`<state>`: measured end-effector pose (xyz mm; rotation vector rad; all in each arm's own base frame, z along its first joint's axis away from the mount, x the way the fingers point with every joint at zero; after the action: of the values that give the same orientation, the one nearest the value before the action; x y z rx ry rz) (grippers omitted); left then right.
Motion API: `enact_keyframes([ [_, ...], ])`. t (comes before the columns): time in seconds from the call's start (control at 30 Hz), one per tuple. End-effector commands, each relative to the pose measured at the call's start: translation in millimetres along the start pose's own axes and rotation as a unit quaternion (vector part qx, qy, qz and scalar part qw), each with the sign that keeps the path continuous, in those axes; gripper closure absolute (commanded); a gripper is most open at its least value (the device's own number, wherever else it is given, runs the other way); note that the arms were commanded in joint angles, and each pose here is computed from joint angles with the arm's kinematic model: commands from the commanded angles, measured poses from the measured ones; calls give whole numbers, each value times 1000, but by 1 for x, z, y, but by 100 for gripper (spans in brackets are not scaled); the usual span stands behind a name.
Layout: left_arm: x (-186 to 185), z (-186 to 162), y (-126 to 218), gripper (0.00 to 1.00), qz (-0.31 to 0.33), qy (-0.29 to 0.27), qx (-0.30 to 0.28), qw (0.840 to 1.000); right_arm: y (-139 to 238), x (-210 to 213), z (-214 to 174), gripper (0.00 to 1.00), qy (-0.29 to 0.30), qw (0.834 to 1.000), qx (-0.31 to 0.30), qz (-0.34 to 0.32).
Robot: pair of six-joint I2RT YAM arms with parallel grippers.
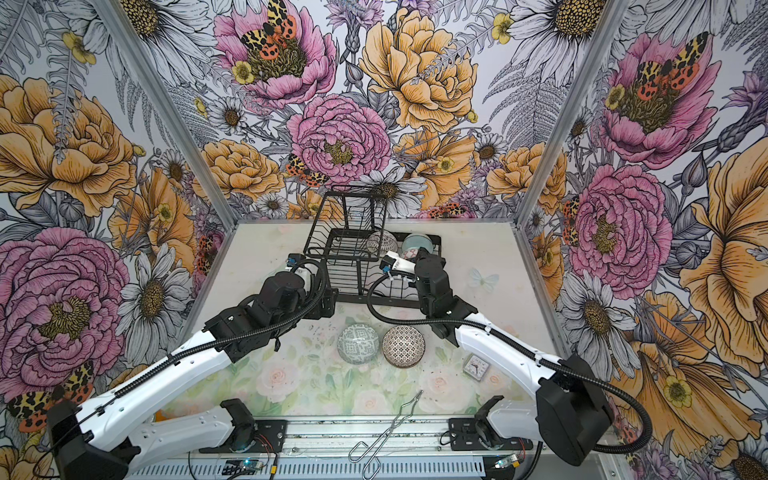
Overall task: Load the bowls into the dish rack
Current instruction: 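Lower the red-lattice blue-rimmed bowl into a rack slot beside the maroon-patterned bowl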
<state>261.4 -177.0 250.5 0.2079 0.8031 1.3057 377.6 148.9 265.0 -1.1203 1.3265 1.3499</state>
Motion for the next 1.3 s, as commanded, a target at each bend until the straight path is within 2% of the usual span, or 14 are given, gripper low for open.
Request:
enact_keyframes([
  [0.0, 0, 6, 8, 1, -16, -8, -15, 1000, -16, -25, -7, 100, 7, 997, 6, -81],
  [0.13, 7, 7, 11, 1, -10, 10, -24, 1000, -36, -23, -8, 100, 20, 994, -6, -106],
  [0.3, 11, 4, 12, 1, -9, 28, -24, 999, -57, -9, -2, 100, 8, 993, -14, -118],
  [0.53, 8, 5, 15, 1, -17, 27, -20, 999, -81, 19, 14, 100, 0, 993, -20, -119],
  [1.03, 6, 7, 16, 1, -18, 33, -18, 999, -119, 42, 60, 100, -16, 991, -49, -126],
  [1.27, 6, 7, 17, 1, -18, 34, -18, 999, -130, 45, 78, 100, -42, 988, -65, -130],
])
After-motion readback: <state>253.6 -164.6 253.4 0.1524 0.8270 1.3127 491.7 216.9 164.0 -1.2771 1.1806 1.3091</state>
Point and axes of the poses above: each gripper's point midway between its finger pads, its own y axis back along the fingers, its own x axis along the line the jaws close on, z = x × y, the point moved 2 cm from there along y, back along the fingers, and after that the axes turned 14 degrees about y, right-handed, at the moved point
